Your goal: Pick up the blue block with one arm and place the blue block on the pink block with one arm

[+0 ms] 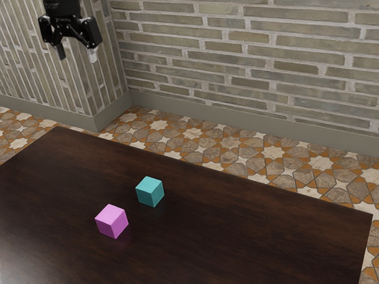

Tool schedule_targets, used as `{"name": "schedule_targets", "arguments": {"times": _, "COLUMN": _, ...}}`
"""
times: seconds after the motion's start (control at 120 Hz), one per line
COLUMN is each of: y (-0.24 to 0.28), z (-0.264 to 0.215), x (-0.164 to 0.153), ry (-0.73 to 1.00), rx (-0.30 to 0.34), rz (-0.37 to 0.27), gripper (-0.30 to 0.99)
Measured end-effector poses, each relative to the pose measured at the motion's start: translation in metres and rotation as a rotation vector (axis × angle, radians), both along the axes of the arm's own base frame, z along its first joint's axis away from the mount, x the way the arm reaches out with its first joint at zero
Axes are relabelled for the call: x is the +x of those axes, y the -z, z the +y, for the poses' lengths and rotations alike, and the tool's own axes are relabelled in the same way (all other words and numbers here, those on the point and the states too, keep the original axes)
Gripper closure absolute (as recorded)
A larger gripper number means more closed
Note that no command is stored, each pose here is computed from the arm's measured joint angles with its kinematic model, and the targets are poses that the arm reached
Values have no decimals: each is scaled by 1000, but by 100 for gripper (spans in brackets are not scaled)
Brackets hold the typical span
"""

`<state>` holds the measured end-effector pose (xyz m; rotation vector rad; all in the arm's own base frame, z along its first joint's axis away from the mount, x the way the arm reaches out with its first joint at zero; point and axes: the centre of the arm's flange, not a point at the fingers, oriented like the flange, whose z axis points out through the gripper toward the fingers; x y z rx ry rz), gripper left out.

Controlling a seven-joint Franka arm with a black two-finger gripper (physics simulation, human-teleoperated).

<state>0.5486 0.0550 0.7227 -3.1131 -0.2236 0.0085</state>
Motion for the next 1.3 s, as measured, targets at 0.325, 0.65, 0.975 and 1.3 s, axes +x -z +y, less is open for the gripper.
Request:
{"name": "schedule_targets", "arguments": {"times": 0.325, "y": -15, "z": 7, "x": -10, "ry": -9, "rx": -16, "rz": -20, "gripper": 0}}
{"name": "schedule_targets", "arguments": {"times": 0.65, "y": -22, "z": -57, "x": 15, "ry": 123, "rx": 11, "rz": -96, "gripper": 0}}
{"name": "schedule_targets", "arguments": {"times": 0.975, "y": 98, "z": -63, "x": 106, "ry": 142, "rx": 40, "rz": -39, "gripper": 0}}
{"name": "schedule_targets", "arguments": {"times": 1.3, "y": 262, "z": -61, "x": 135, "ry": 156, "rx": 27, "rz": -12, "gripper": 0}}
